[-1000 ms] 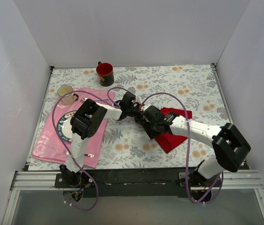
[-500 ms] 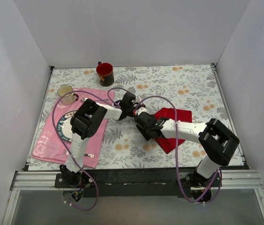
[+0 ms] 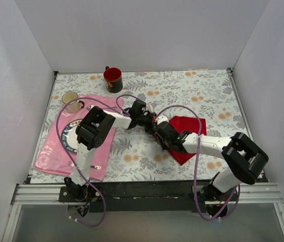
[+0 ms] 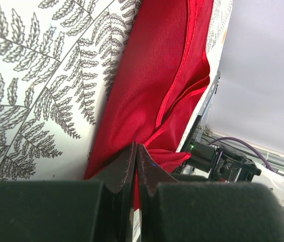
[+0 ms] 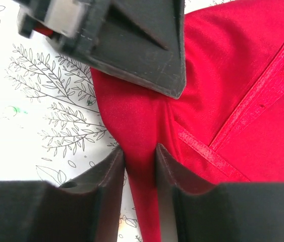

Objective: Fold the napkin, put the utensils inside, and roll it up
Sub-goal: Roll the napkin with the utensil

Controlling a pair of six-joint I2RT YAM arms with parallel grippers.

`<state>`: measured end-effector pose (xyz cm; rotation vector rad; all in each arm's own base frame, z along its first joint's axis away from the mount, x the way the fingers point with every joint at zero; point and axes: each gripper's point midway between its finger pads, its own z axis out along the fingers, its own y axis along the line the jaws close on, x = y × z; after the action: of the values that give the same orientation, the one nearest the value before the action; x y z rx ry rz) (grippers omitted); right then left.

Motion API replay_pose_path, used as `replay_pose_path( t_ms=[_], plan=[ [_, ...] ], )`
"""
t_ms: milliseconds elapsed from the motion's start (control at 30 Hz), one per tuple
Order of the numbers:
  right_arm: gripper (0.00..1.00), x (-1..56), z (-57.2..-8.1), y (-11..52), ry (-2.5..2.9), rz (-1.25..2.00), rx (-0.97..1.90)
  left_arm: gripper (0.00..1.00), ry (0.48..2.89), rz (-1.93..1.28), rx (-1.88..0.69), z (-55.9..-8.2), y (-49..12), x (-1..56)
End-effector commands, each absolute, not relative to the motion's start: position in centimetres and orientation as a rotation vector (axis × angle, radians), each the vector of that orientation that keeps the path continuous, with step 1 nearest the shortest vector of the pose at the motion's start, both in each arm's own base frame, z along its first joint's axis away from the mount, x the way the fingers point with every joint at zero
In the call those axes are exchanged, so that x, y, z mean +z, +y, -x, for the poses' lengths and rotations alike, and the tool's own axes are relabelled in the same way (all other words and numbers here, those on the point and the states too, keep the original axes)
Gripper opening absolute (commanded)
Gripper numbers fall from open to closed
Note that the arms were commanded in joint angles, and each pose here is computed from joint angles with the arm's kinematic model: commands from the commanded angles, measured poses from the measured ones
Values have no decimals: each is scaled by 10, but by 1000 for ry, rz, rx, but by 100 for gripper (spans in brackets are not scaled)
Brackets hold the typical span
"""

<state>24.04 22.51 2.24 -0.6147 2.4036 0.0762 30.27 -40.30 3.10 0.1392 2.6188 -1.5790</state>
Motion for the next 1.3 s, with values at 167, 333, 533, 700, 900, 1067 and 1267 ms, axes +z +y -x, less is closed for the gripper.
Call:
replay_pose_path(
  t_ms=[167,333,533,700,900,1067,1267],
  plan=[
    [14,-8,-217,206,2520,551,302,5,2637,-107,-1532,-312,-397,41],
    [3,-7,-208,225,2524,590,528,27,2578,-100,-1433,-334,-392,76],
    [1,-5,-200,236,2522,576,858,50,2443,-144,-1250,-361,-373,138],
    [1,1,-199,238,2524,521,1192,58,2389,-274,-1152,-347,-352,154],
    [1,7,-211,245,2574,488,1432,60,2355,-540,-1126,-311,-334,135],
    [1,10,-218,242,2580,446,1519,66,2258,-742,-1005,-309,-323,136],
    [1,8,-218,239,2579,437,1554,64,2091,-1030,-938,-284,-330,126]
  ],
)
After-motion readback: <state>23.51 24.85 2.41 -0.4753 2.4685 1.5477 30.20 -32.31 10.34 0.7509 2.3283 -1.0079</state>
